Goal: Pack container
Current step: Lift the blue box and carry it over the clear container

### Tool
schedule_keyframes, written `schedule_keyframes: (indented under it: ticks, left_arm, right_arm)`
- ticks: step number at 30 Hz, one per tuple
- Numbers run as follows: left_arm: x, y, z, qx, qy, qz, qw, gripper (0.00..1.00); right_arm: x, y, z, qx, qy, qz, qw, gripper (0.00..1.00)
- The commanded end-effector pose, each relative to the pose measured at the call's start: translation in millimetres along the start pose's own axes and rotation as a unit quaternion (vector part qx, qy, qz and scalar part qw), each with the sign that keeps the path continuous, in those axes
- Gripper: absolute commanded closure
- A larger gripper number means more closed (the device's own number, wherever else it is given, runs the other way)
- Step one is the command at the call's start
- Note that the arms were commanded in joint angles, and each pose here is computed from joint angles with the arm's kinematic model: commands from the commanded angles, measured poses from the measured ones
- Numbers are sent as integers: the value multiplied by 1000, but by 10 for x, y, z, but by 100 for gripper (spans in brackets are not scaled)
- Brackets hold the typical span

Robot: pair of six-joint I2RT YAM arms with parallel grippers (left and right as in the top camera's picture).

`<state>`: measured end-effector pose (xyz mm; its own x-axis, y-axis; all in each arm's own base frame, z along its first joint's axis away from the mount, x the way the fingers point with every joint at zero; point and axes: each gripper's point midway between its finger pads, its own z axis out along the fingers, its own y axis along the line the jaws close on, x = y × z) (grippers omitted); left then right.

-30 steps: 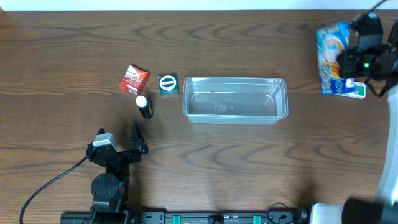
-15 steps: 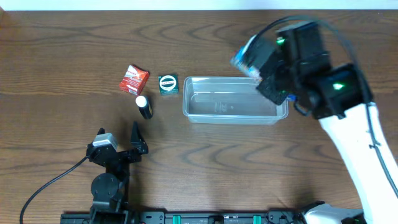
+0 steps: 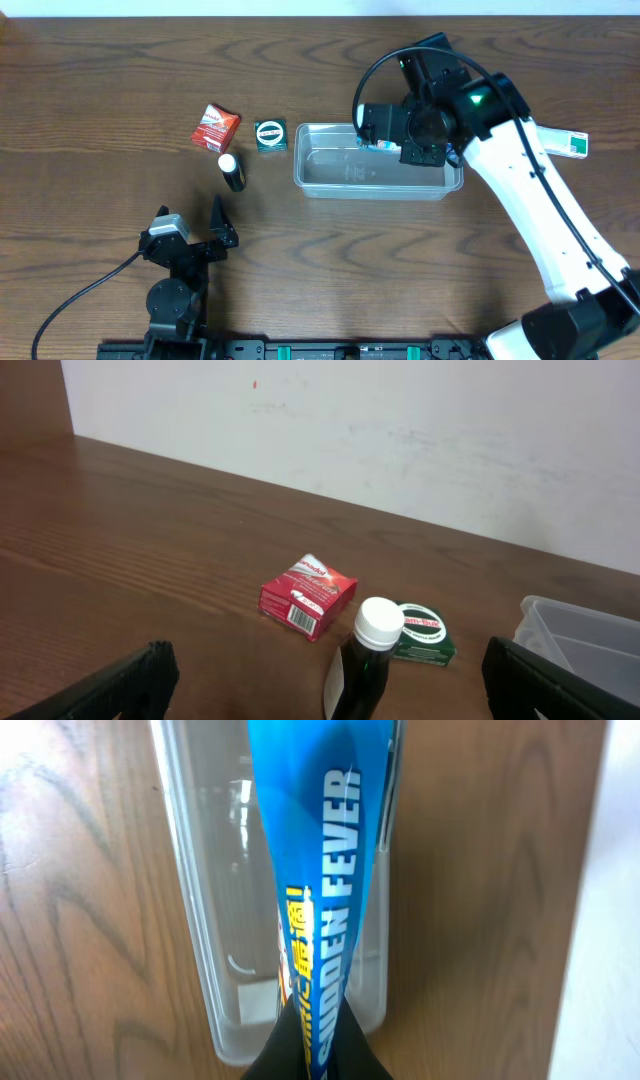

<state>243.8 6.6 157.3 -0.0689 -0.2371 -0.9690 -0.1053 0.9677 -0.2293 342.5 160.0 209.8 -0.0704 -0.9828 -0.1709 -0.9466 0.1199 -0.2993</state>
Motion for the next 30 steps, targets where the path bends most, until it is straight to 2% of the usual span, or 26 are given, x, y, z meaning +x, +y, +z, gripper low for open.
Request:
schedule_keyframes:
  ticks: [1,5,12,20,30]
  left_arm:
    - [160,95,12,-21,21,4,1000,2]
    - [160,95,12,-21,21,4,1000,2]
    - [160,95,12,-21,21,4,1000,2]
    - [159,95,12,-20,21,4,1000,2]
    - [160,95,12,-21,21,4,1000,2]
  right_arm:
    - [3,20,116,-28,-18,-18,999,99]
    - [93,0,272,-47,-6,-8,999,99]
    - [117,26,518,-99,-42,-16,994,99]
    - [212,31,803,-134,-43,-10,990,99]
    - [208,9,1137,-150,-45,-16,988,99]
